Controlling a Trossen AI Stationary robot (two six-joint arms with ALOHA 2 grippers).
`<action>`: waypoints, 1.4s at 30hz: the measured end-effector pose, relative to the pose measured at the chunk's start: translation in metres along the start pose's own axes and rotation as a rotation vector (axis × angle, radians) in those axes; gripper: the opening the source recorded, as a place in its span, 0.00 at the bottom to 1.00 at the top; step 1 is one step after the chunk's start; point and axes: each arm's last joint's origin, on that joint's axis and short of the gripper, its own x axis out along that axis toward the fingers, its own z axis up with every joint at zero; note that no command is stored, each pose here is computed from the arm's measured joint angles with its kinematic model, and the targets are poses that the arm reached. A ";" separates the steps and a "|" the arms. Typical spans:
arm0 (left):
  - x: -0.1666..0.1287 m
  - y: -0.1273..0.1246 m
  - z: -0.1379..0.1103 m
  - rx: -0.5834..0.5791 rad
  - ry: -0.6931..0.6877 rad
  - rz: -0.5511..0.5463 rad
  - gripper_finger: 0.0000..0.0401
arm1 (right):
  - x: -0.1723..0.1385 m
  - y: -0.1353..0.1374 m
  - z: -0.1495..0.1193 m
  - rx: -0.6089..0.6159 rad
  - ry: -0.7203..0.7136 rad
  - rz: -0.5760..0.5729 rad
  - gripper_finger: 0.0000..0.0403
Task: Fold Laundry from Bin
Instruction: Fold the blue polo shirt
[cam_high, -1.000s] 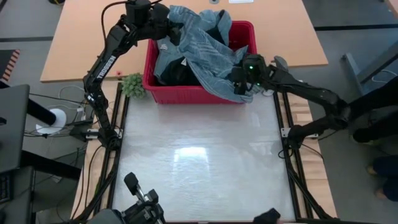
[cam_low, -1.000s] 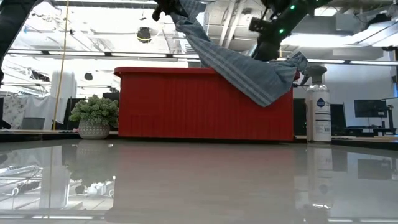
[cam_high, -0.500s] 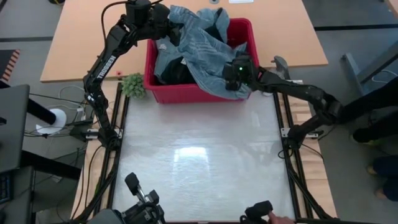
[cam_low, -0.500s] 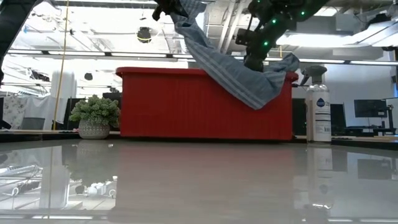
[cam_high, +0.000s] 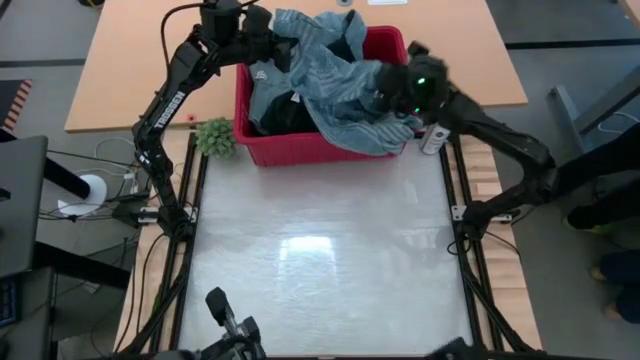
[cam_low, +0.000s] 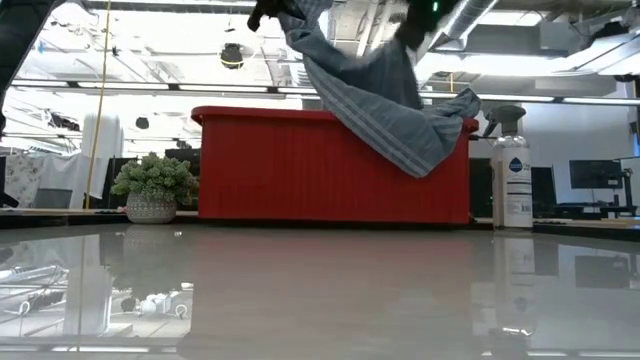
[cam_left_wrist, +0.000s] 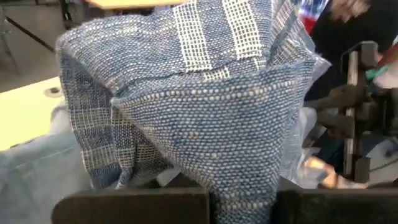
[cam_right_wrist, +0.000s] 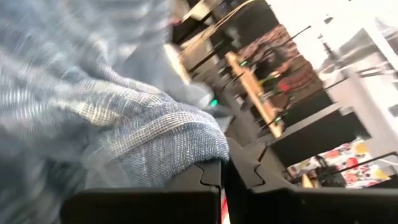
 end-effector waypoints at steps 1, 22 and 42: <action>-0.002 -0.002 0.002 -0.007 -0.013 -0.012 0.00 | -0.006 -0.008 0.006 0.010 -0.017 -0.012 0.06; -0.084 -0.130 0.033 -0.111 -0.297 -0.469 0.00 | -0.160 -0.114 0.094 0.142 -0.415 -0.167 0.06; -0.138 -0.293 -0.013 -0.264 -0.288 -0.884 0.00 | -0.288 -0.106 0.123 0.209 -0.911 0.110 0.06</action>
